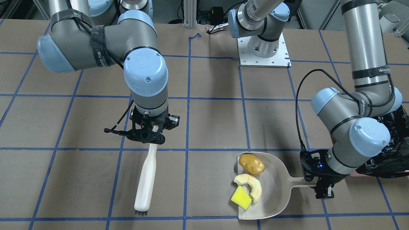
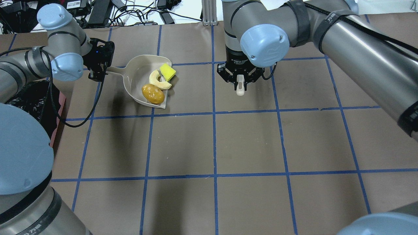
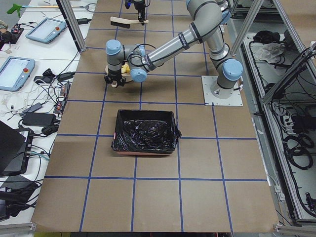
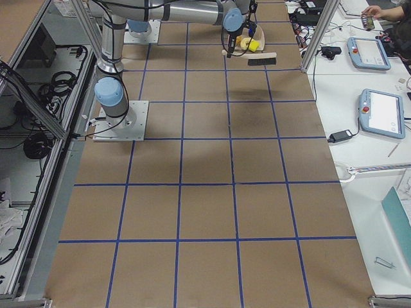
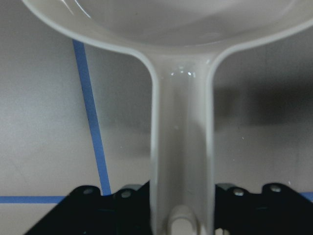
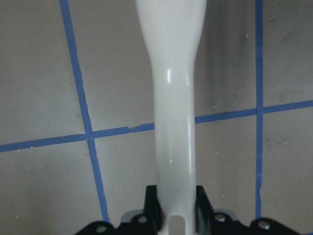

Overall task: Sweep and dump trash into bin
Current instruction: 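Lift the brush with the right gripper and move it back away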

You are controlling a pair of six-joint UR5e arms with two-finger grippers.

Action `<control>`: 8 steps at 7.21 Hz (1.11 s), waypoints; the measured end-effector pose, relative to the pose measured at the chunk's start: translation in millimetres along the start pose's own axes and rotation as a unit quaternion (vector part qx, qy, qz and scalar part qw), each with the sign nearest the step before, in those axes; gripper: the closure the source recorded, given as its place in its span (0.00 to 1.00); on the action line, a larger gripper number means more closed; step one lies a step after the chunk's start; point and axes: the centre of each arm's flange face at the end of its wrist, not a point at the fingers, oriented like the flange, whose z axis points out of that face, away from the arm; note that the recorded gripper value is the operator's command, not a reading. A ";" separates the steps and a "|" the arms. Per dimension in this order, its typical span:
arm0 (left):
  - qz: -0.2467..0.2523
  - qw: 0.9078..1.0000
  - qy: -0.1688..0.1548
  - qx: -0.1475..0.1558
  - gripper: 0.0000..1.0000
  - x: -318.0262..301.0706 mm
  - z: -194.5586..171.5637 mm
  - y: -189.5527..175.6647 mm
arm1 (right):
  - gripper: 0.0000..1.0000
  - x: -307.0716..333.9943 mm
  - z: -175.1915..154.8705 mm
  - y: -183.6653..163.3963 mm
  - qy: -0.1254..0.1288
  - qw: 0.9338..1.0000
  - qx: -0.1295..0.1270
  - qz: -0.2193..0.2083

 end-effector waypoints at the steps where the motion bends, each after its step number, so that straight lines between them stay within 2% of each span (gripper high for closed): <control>1: 0.000 1.000 -0.001 -0.001 1.00 0.2 -2.3 0.1 | 1.00 13.5 1.2 -7.0 0.009 1.000 0.002 -0.008; 8: 0.001 1.000 0.006 -0.002 1.00 1.1 5.6 1.0 | 1.00 100.4 36.3 -38.9 0.053 0.997 -0.009 -0.054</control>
